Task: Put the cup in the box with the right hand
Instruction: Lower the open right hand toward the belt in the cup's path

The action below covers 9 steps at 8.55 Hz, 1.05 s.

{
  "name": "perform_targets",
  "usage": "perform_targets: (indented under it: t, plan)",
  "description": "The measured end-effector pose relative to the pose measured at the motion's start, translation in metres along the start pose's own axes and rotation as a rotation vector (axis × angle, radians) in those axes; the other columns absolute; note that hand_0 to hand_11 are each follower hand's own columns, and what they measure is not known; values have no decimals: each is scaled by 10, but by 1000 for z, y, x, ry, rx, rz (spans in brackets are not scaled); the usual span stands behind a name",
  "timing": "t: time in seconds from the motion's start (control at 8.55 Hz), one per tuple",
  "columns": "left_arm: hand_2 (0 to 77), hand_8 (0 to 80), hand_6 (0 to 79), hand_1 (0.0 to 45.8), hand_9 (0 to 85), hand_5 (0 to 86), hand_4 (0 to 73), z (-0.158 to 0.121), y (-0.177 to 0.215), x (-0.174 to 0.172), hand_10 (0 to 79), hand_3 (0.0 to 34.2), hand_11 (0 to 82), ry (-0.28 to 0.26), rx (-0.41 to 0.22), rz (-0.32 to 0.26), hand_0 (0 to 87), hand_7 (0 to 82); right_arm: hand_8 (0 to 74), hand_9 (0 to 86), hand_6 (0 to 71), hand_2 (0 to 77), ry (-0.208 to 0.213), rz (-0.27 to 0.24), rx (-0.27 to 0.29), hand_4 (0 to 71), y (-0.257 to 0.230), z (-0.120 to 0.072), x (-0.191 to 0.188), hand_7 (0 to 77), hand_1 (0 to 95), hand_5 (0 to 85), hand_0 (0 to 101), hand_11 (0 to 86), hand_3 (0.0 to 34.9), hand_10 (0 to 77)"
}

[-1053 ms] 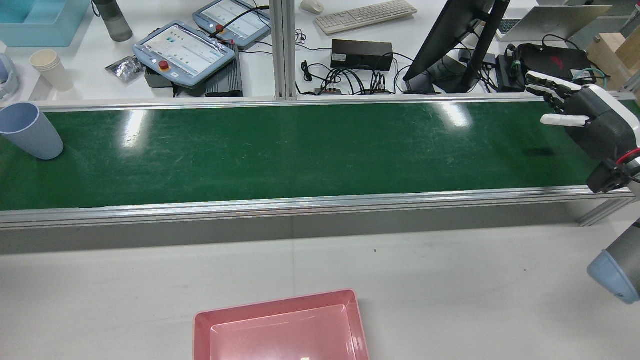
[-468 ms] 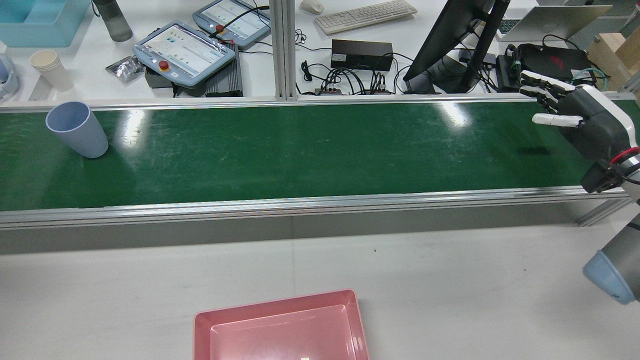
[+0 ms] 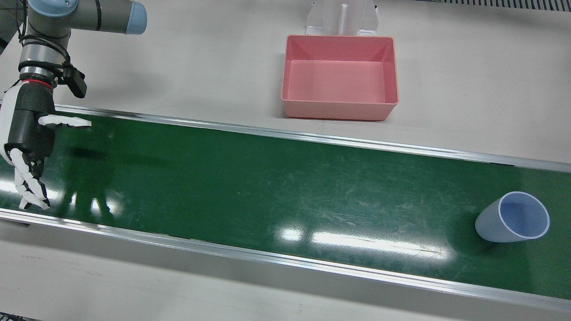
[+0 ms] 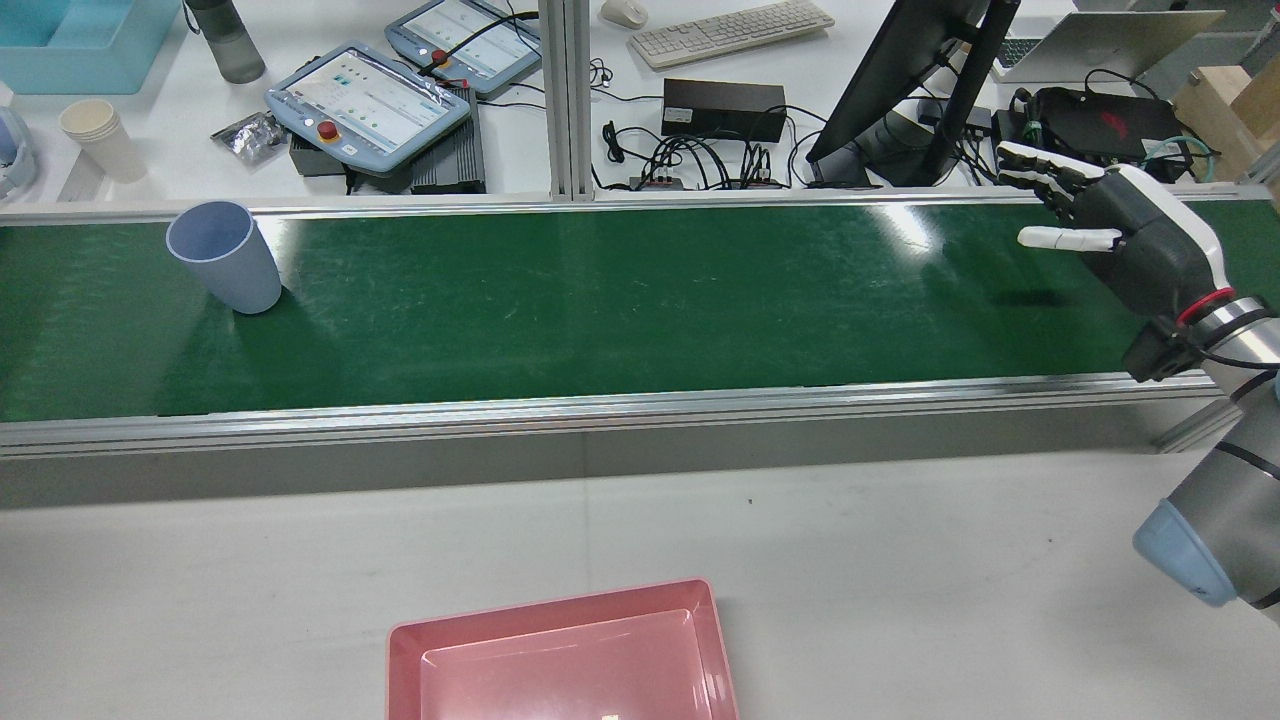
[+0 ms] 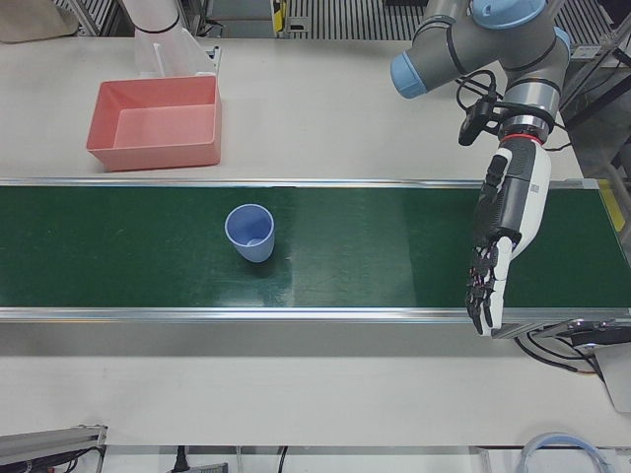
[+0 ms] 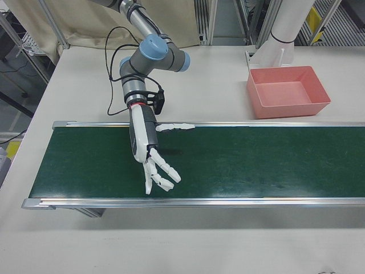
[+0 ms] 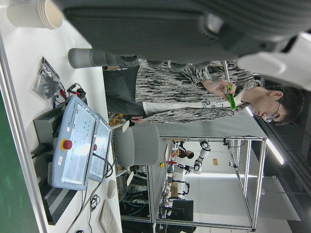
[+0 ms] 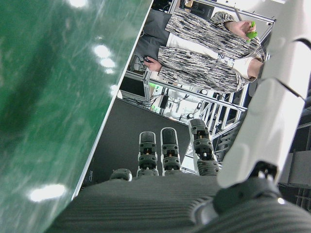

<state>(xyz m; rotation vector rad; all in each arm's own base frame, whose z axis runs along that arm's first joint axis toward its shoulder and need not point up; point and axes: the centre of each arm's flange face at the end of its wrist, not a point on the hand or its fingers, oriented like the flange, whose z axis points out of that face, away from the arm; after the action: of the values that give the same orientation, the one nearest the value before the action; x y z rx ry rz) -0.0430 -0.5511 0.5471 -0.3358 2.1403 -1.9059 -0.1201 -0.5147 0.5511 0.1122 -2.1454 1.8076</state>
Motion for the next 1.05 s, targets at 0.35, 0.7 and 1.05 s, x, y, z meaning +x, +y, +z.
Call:
perform_targets:
  t: [0.35, 0.7, 1.05]
  plan:
    - [11, 0, 5, 5, 0, 0, 11, 0, 0, 0, 0, 0, 0, 0, 0, 0, 0, 5, 120, 191, 65, 98, 2, -21, -19, 5, 15, 7, 11, 305, 147, 60, 473, 5, 27, 5]
    - [11, 0, 0, 5, 0, 5, 11, 0, 0, 0, 0, 0, 0, 0, -1, 0, 0, 5, 120, 191, 65, 109, 5, -43, -4, 5, 22, 6, 22, 327, 136, 55, 473, 5, 26, 5]
    - [11, 0, 5, 5, 0, 5, 11, 0, 0, 0, 0, 0, 0, 0, -1, 0, 0, 5, 120, 191, 65, 98, 5, -39, -8, 5, 30, 10, 32, 311, 158, 49, 472, 5, 25, 5]
